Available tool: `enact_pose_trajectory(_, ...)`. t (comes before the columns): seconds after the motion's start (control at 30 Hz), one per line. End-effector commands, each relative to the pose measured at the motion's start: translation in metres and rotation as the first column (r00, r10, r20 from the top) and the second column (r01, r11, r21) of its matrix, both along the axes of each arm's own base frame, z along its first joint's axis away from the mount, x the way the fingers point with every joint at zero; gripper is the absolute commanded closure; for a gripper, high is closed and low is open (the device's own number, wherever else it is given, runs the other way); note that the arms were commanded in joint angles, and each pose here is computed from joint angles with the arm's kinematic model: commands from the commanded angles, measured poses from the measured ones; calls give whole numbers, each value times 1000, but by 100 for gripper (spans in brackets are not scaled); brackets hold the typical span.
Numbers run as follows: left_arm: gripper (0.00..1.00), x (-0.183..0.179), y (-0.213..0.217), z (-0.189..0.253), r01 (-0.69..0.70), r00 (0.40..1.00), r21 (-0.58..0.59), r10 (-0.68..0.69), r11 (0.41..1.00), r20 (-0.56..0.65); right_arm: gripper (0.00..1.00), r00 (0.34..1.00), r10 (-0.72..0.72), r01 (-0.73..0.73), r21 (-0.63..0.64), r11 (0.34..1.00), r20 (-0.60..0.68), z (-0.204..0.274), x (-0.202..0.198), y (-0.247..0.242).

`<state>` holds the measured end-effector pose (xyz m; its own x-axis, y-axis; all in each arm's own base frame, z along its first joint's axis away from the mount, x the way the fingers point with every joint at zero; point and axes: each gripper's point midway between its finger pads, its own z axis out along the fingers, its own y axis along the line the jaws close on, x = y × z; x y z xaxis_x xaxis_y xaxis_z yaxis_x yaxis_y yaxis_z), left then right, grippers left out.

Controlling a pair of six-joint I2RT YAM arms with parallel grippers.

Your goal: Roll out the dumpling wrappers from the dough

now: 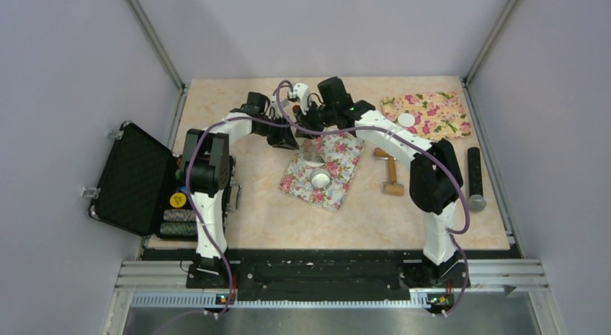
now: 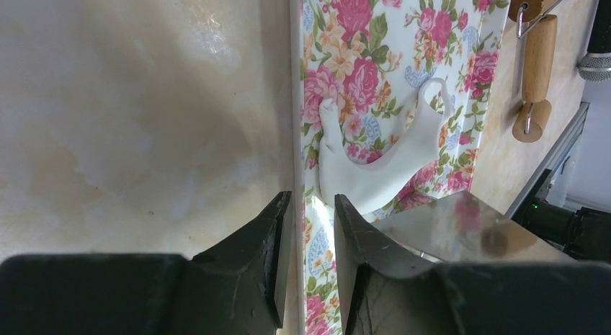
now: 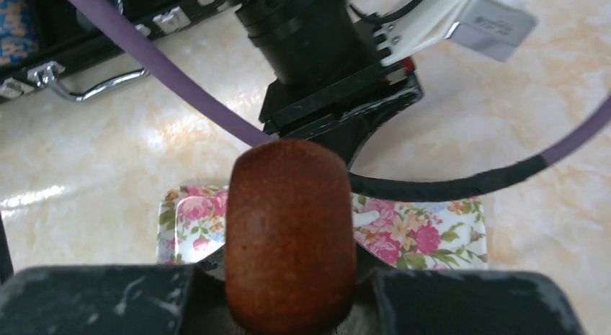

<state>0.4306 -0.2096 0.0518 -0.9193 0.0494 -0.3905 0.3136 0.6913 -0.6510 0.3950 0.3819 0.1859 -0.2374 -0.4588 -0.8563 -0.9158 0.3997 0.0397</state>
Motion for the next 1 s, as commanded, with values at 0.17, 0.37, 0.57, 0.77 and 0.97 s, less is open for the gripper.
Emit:
enact_pose_trajectory(0.17,67,2,-1,0,25,999,-6,-25,1000,32,100,957,267,-268,-3,963,115,25,-11,13)
enact_pose_trajectory(0.37,67,2,-1,-5,25,999,-4,-24,1000,21,100,944,308,-304,-51,951,116,12,-12,10)
enact_pose_trajectory(0.57,66,2,-2,-9,25,1000,-5,-25,1000,8,100,936,342,-339,-45,940,83,6,-19,12)
enact_pose_trajectory(0.77,66,0,-3,-12,27,1000,-5,-27,1000,2,100,941,331,-326,-77,942,72,-9,-14,11)
enact_pose_trajectory(0.97,66,0,-4,-16,28,1000,15,-28,999,0,100,952,279,-259,-152,954,129,-21,1,6)
